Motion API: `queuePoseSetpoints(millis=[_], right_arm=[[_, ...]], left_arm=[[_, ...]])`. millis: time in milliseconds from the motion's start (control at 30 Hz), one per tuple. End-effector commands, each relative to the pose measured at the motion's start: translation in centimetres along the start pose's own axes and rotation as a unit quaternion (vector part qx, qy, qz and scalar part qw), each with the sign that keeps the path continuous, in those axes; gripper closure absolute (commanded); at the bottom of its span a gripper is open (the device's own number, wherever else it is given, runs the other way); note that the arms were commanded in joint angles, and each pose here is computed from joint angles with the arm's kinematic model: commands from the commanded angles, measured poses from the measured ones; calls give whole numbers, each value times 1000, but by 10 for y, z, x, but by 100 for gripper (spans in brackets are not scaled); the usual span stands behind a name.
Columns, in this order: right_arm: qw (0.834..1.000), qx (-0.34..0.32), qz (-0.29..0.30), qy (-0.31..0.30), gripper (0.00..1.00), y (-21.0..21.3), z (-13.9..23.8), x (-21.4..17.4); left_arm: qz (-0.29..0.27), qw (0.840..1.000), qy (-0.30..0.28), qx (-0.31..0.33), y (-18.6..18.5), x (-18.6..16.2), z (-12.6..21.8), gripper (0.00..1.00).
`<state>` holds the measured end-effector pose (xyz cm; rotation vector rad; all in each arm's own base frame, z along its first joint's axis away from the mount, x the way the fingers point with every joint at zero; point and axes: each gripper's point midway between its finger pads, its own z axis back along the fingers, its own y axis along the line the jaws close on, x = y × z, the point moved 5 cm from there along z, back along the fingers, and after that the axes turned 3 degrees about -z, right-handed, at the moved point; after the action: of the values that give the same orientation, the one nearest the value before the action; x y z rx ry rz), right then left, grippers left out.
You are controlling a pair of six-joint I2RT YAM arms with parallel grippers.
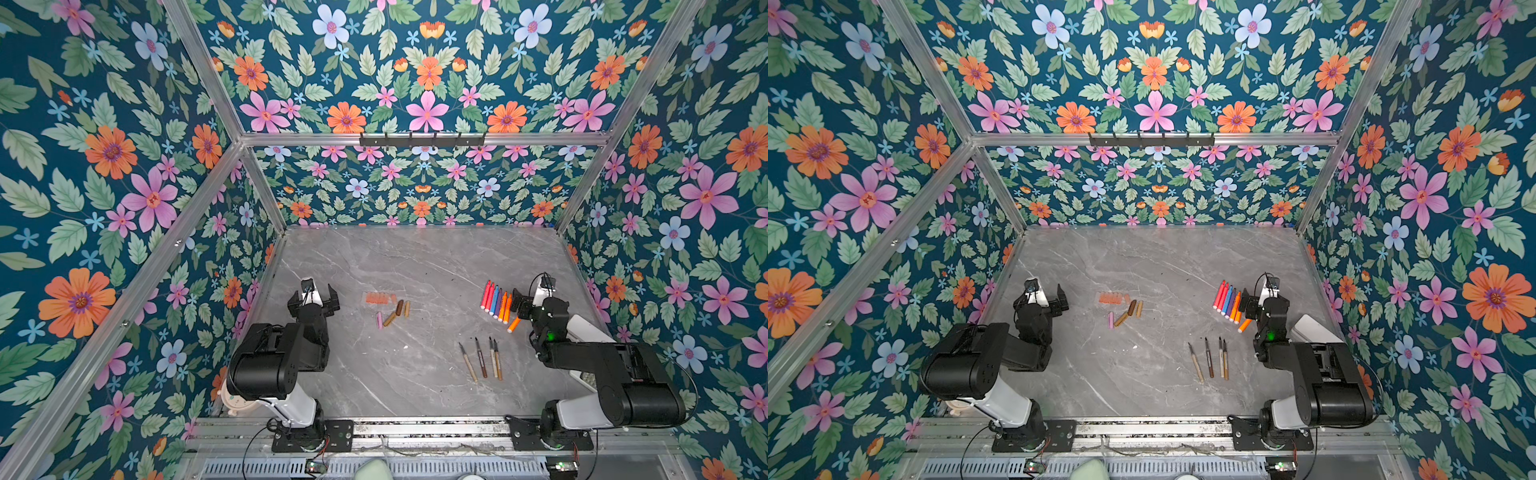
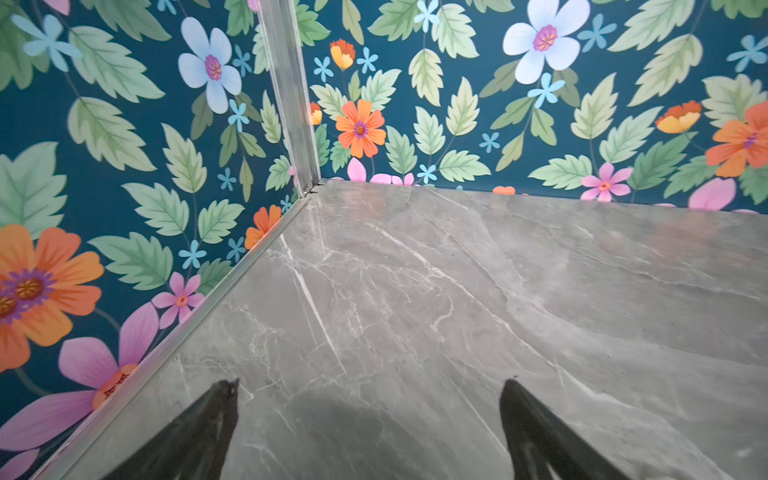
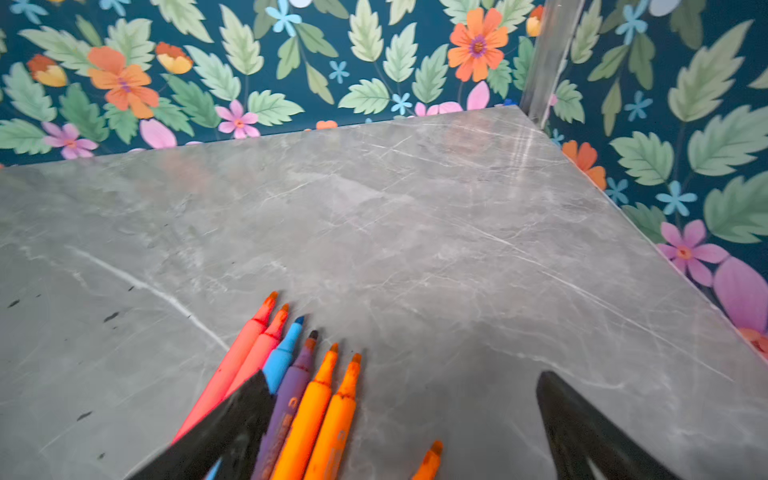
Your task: Open the pen caps
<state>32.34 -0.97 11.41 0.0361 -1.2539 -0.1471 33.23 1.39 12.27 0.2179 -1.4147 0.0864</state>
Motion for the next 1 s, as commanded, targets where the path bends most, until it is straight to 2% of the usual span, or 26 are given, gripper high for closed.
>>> queuePoseSetpoints(millis=[0,67,133,967], right_arm=[[996,80,32,-3,1,20,4,-2],[999,38,3,15,1,7,-5,1],[999,41,-24,22,1,-2,-5,3],[999,45,-19,21,1,-1,-6,2]], left_arm=[[-24,995,-29,-93,-20,3,13,0],[-21,997,-16,-77,-18,3,5,0],[8,998,14,-66,-8,0,-10,0],[8,998,8,-61,-5,1,-9,0]])
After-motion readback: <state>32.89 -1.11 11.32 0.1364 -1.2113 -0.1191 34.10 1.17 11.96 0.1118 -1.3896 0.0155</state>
